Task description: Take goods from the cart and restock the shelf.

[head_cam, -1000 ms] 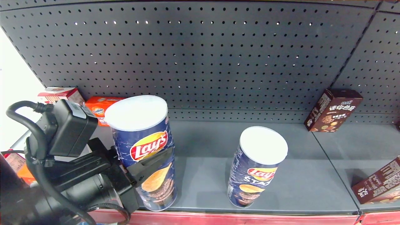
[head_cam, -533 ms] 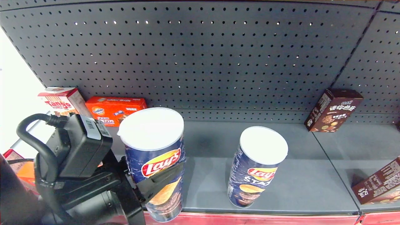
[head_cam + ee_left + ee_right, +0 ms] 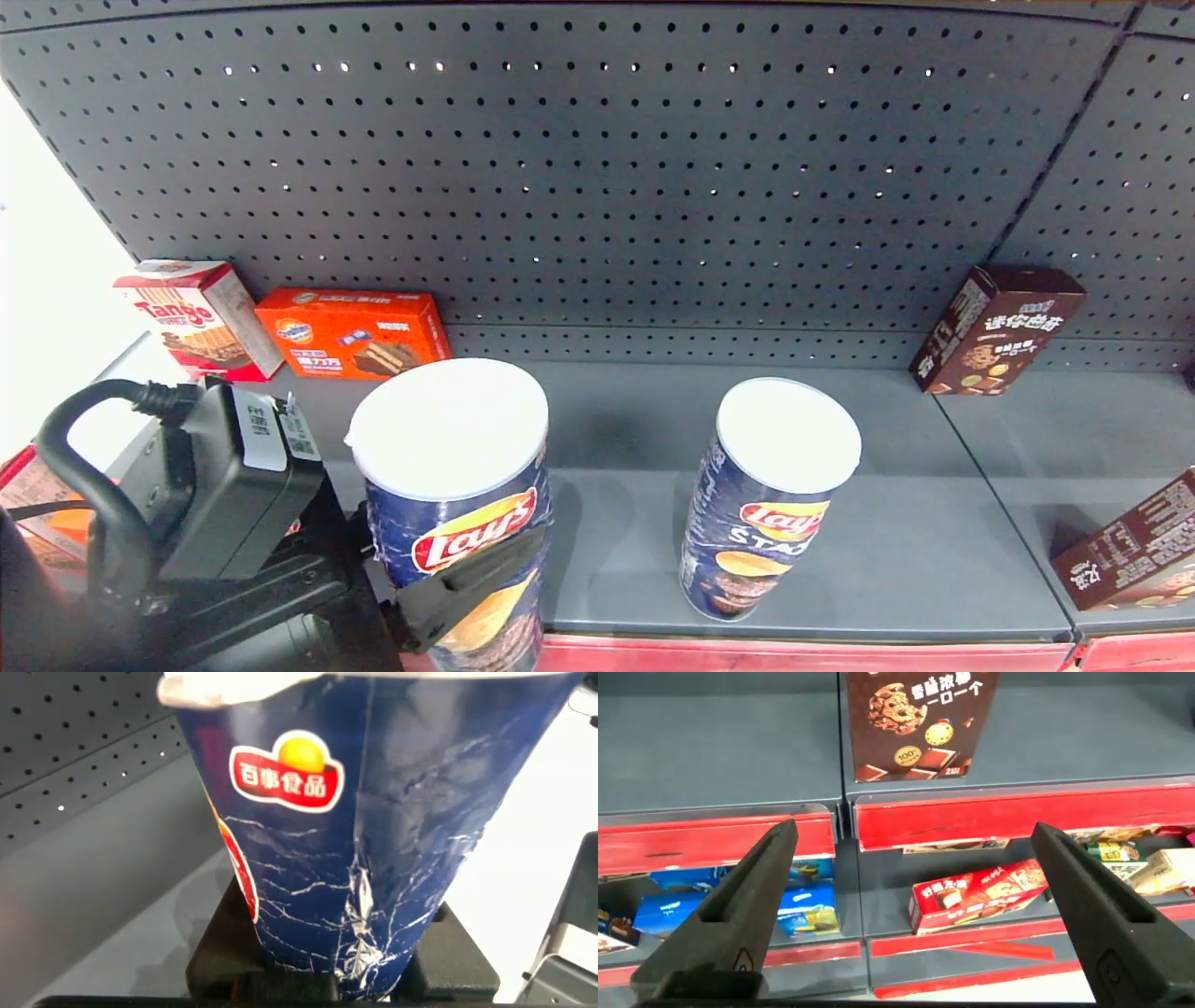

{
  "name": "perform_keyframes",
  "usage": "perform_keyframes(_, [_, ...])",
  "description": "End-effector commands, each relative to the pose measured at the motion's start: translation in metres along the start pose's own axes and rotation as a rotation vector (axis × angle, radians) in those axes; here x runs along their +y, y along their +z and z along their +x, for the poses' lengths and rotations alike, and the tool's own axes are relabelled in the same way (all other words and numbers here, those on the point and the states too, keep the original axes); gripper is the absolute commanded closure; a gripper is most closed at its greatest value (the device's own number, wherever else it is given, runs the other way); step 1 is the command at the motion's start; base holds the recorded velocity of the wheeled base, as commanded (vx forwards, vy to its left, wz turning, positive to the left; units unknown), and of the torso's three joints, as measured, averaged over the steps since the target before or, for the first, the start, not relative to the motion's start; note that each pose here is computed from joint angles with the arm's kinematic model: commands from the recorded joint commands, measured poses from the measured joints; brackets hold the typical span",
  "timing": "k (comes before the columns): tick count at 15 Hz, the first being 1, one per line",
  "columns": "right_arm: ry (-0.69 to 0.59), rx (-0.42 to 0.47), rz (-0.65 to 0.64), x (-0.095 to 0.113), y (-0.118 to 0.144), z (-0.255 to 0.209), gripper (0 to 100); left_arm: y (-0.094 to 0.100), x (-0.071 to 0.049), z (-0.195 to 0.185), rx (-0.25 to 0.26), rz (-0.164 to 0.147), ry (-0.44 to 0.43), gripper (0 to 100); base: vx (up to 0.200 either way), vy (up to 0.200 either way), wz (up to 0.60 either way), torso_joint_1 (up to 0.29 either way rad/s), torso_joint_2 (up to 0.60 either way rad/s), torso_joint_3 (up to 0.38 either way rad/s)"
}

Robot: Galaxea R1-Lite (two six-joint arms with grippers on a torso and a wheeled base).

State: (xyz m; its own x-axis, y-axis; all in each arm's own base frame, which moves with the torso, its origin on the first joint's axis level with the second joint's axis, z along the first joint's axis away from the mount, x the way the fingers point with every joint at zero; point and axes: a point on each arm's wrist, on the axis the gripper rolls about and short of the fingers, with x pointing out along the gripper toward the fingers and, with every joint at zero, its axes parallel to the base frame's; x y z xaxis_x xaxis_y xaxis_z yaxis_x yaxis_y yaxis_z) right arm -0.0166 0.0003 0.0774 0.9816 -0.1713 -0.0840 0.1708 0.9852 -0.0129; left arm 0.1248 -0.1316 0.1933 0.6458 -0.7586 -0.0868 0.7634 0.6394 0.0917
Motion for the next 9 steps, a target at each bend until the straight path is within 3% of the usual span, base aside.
perform_keyframes(1, [0.001,0.009,-0.001,0.000,0.000,0.001,0,-0.001,0.001,-0.002,-0.002,-0.001,0.006,100,0.000,0.000,0.00,0.000,0.00,0.000])
perform_keyframes(6, [0.001,0.009,-0.001,0.000,0.000,0.001,0,0.016,0.005,-0.001,-0.060,-0.005,0.033,100,0.000,0.000,0.00,0.000,0.00,0.000])
perform_keyframes(9, [0.001,0.009,-0.001,0.000,0.000,0.001,0,0.027,0.019,0.035,-0.059,-0.010,0.076,100,0.000,0.000,0.00,0.000,0.00,0.000])
